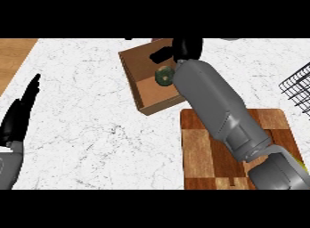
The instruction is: Pick the squash from the cutting board and place it in the cardboard box
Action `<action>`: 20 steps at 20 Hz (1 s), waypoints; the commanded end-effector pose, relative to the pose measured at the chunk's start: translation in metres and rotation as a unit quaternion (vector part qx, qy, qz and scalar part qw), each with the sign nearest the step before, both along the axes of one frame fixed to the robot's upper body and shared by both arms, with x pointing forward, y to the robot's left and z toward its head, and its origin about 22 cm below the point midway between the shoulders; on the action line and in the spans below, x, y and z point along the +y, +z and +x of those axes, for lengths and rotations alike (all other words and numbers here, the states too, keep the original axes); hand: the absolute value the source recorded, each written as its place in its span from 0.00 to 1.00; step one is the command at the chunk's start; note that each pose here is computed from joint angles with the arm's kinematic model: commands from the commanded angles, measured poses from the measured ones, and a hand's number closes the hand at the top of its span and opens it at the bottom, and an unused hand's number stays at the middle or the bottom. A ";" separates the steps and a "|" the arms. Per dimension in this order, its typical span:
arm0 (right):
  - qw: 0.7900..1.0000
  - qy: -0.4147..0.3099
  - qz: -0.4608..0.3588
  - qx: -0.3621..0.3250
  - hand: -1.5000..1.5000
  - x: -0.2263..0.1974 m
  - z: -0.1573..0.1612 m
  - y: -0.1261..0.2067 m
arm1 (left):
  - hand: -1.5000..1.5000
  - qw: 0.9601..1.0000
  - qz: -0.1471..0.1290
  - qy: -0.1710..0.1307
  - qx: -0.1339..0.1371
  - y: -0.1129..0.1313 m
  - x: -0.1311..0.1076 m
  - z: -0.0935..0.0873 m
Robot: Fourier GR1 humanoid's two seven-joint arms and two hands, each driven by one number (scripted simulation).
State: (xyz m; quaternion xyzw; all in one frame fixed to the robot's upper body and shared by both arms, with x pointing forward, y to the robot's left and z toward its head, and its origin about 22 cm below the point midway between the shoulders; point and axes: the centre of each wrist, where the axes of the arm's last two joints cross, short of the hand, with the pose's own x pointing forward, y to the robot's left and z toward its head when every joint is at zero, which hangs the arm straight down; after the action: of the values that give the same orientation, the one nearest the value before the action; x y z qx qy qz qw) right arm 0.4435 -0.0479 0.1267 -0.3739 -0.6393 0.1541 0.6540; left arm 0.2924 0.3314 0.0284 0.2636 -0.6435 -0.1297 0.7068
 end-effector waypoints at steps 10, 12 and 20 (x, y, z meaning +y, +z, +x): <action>0.978 -0.035 0.129 -0.162 0.00 -0.021 -0.004 -0.013 | 0.50 0.999 0.000 0.035 0.008 -0.011 0.006 -0.010; 0.974 -0.011 0.145 -0.173 0.00 -0.026 -0.006 -0.007 | 0.50 0.999 0.004 0.050 0.005 -0.020 0.023 -0.020; 0.972 -0.045 0.163 -0.163 0.00 -0.105 -0.026 -0.026 | 0.50 0.998 0.005 0.065 0.020 -0.009 0.029 -0.032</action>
State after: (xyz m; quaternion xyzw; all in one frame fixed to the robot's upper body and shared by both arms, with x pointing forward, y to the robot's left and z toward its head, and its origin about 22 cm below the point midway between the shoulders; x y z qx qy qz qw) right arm 0.4322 -0.1161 0.1133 -0.3093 -0.7386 -0.0339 0.5981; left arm 0.2682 0.3582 0.0155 0.2959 -0.6171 -0.0951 0.7229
